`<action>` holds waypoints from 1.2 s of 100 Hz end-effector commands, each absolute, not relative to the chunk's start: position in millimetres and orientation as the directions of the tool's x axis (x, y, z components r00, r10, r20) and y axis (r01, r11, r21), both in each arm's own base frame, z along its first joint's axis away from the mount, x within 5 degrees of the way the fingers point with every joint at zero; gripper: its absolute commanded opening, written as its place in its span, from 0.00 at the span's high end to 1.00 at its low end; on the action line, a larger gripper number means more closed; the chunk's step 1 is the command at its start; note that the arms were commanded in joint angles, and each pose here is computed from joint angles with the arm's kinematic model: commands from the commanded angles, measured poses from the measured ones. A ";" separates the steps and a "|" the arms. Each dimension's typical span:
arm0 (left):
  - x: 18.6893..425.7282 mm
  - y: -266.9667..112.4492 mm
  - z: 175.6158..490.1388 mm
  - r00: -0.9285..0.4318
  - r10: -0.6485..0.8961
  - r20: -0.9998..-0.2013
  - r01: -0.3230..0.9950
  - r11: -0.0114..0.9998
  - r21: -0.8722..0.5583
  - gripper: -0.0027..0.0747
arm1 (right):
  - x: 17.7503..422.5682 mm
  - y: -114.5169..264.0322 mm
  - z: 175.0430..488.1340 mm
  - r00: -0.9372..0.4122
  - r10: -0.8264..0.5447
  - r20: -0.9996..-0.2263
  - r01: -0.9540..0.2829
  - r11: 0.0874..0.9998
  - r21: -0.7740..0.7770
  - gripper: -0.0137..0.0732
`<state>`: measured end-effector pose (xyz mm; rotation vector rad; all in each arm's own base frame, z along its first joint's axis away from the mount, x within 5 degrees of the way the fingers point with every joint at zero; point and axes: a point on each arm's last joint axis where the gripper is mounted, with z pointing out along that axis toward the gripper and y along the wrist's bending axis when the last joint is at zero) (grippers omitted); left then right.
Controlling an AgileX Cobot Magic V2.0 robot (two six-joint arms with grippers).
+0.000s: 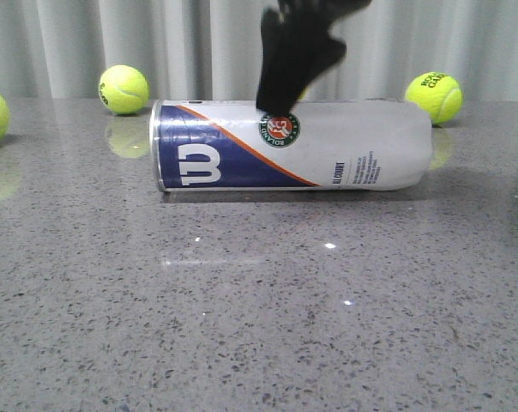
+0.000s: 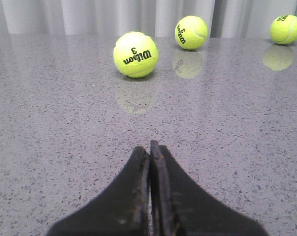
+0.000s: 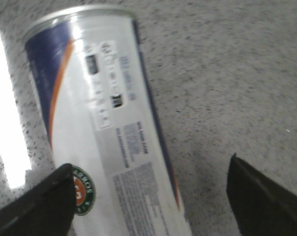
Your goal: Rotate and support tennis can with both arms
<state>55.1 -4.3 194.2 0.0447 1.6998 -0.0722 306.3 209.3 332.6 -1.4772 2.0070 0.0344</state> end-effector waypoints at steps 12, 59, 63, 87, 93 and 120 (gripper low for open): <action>54.8 -4.0 187.1 -0.062 -0.028 -0.998 0.068 0.997 -0.032 0.99 | 293.0 186.1 390.5 -0.400 -0.559 -0.726 -0.622 0.748 -0.234 0.57; 54.8 -4.0 187.1 -0.062 -0.028 -0.998 0.068 0.997 -0.032 0.99 | 277.6 154.0 405.1 -0.651 -0.241 -0.720 -0.343 0.939 -0.005 0.92; 54.8 -4.0 187.1 -0.062 -0.028 -0.998 0.068 0.997 -0.032 0.99 | 276.7 149.6 404.9 -0.665 -0.221 -0.714 -0.330 0.944 0.015 0.92; 54.8 -4.0 187.1 -0.062 -0.028 -0.998 0.068 0.997 -0.032 0.99 | 262.8 119.0 398.4 -0.737 -0.086 -0.670 -0.302 0.929 0.214 0.92; 54.8 -4.0 187.1 -0.062 -0.028 -0.998 0.068 0.997 -0.032 0.99 | 259.5 111.1 394.2 -0.740 -0.066 -0.669 -0.292 0.928 0.232 0.92; 54.8 -4.0 187.1 -0.062 -0.028 -0.998 0.068 0.997 -0.032 0.99 | 231.2 73.3 373.8 -0.725 0.010 -0.689 -0.202 0.953 0.227 0.92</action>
